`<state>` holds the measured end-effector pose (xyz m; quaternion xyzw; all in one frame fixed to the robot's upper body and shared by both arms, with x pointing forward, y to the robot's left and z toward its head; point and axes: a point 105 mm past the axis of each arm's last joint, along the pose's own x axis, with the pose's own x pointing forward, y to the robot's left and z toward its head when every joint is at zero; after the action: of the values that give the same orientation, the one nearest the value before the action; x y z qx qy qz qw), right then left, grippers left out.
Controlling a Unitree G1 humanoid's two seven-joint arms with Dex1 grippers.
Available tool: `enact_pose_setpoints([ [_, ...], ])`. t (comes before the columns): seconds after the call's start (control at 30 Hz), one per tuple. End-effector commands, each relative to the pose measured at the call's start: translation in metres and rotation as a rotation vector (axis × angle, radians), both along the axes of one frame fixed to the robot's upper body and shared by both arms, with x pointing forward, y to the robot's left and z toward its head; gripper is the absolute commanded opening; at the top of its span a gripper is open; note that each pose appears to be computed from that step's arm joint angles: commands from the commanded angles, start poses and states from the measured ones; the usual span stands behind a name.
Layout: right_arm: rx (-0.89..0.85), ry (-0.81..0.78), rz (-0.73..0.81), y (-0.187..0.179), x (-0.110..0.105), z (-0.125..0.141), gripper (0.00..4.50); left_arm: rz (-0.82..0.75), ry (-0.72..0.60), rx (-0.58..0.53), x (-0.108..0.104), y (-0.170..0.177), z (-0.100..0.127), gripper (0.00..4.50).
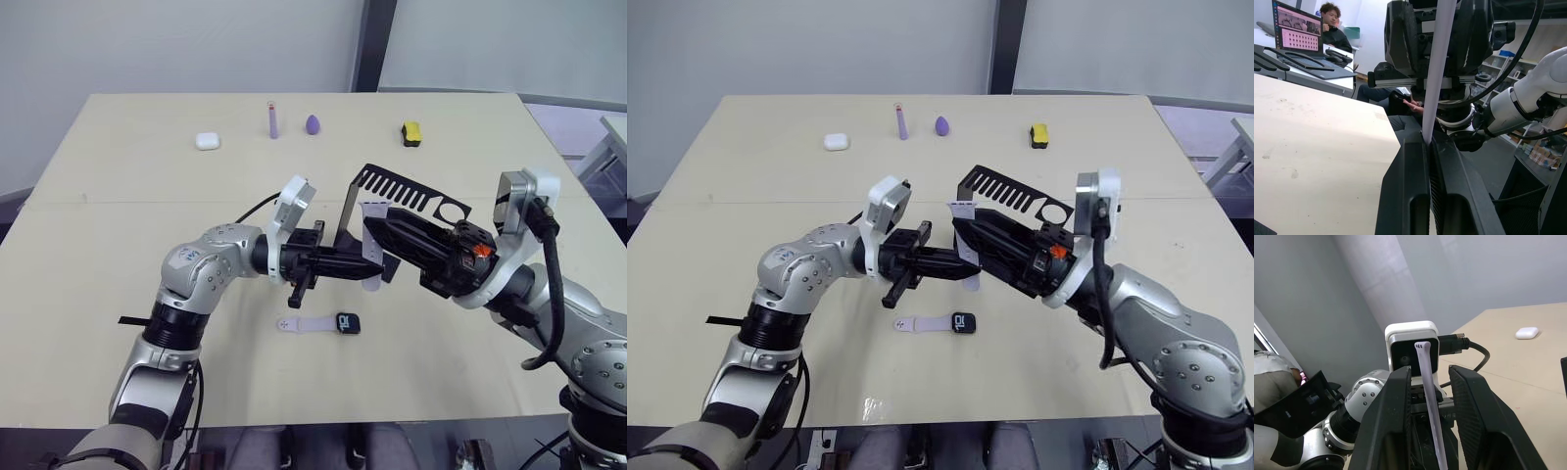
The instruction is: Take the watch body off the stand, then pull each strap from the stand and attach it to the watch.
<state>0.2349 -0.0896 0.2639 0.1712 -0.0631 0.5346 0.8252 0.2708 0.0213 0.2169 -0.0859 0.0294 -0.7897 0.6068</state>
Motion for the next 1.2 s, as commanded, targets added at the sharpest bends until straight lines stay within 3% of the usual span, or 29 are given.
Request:
enact_pose_setpoints([
  [0.03,0.032,-0.028,0.014,0.001,-0.004,0.009,1.32,-0.017,-0.057,-0.026,-0.005,-0.002,0.012,0.0],
  [0.07,0.034,-0.028,0.015,0.001,-0.004,0.009,1.32,-0.016,-0.057,-0.026,-0.005,-0.002,0.012,0.0],
  [0.2,0.033,-0.029,0.018,0.001,-0.005,0.009,0.03,-0.017,-0.057,-0.026,-0.006,-0.002,0.012,0.0],
  [0.83,0.05,-0.026,0.028,0.0,-0.01,0.012,0.03,-0.018,-0.047,-0.021,-0.007,-0.006,0.011,0.0],
  [0.93,0.031,-0.03,0.024,-0.001,-0.01,0.011,0.0,-0.051,-0.026,0.015,-0.012,0.002,0.008,1.01],
  [1.1,-0.041,-0.019,0.016,-0.01,-0.016,0.007,0.0,0.016,-0.146,0.136,-0.006,0.029,-0.004,3.53],
  [1.17,-0.16,0.004,0.015,-0.014,-0.023,-0.009,0.0,0.046,-0.292,0.27,-0.006,0.031,-0.035,4.47],
  [1.2,-0.214,0.015,0.011,-0.017,-0.026,-0.016,0.0,0.053,-0.354,0.323,-0.007,0.031,-0.048,4.47],
])
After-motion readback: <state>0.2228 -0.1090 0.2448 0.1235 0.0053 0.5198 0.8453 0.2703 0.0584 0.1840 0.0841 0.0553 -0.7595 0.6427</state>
